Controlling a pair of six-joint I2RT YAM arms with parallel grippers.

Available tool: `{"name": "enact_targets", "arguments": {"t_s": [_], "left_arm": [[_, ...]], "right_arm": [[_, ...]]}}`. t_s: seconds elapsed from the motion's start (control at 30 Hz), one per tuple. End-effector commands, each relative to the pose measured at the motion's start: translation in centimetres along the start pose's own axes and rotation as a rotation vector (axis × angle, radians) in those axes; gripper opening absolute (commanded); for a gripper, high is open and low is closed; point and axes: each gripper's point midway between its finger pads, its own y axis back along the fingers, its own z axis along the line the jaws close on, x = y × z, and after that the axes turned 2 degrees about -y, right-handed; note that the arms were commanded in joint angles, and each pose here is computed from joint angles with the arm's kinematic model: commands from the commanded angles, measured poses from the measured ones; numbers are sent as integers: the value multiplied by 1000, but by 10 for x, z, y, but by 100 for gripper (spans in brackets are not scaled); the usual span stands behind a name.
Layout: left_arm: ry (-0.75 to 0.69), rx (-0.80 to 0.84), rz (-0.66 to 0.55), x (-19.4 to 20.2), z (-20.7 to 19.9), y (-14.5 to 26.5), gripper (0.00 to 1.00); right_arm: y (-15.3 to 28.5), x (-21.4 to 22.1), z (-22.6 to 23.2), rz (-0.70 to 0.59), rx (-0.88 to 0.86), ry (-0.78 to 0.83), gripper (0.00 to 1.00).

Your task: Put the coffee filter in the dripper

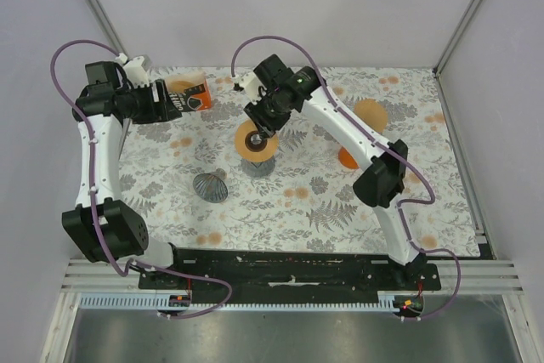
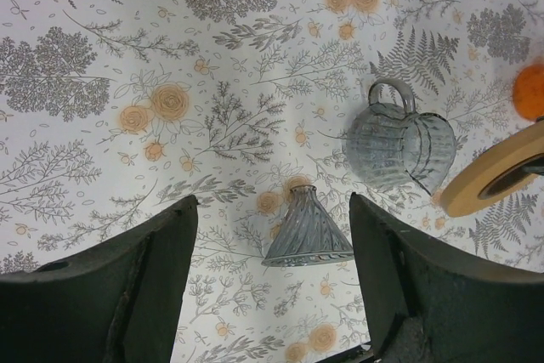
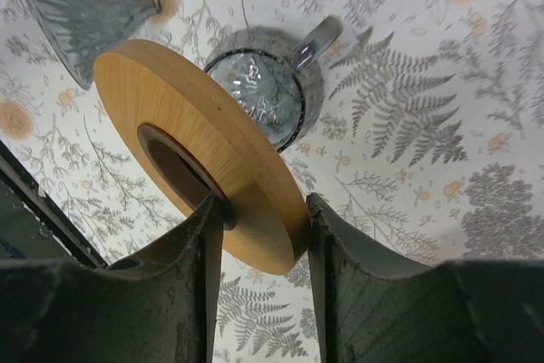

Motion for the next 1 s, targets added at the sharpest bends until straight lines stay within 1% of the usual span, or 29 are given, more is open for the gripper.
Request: {"name": "enact_targets", "arguments": {"t_s": [0.0, 0.1, 0.17, 0.47, 0.67, 0.7, 0.77, 0.87, 0.97], "left_arm": [[-62, -1, -50, -8, -2, 6, 77], [-50, 6, -52, -6, -3, 4, 77], [-52, 11, -55, -6, -5, 5, 77], [-64, 20, -62, -5, -9, 10, 76], [-67, 25, -64, -6, -11, 11, 76], [-68, 24, -64, -6, -10, 11, 76], [-65, 29, -59, -4, -10, 9, 76], [-58, 40, -55, -3, -11, 8, 76], [-50, 59, -54, -2, -14, 6, 76]], "right_arm": [[-2, 17, 5, 89, -13, -29, 0], [-19, 23, 5, 117, -27, -40, 0], [-27, 25, 3, 127, -23, -43, 3], [-37, 2, 4, 34, -76, -84, 4], [-55, 10, 1, 54, -128, -133, 8], [-58, 9, -2, 49, -127, -143, 8], [-61, 4, -8, 25, -132, -166, 1], [-64, 1, -13, 1, -156, -196, 0], [-58, -2, 1, -19, -301, -253, 0]]}}
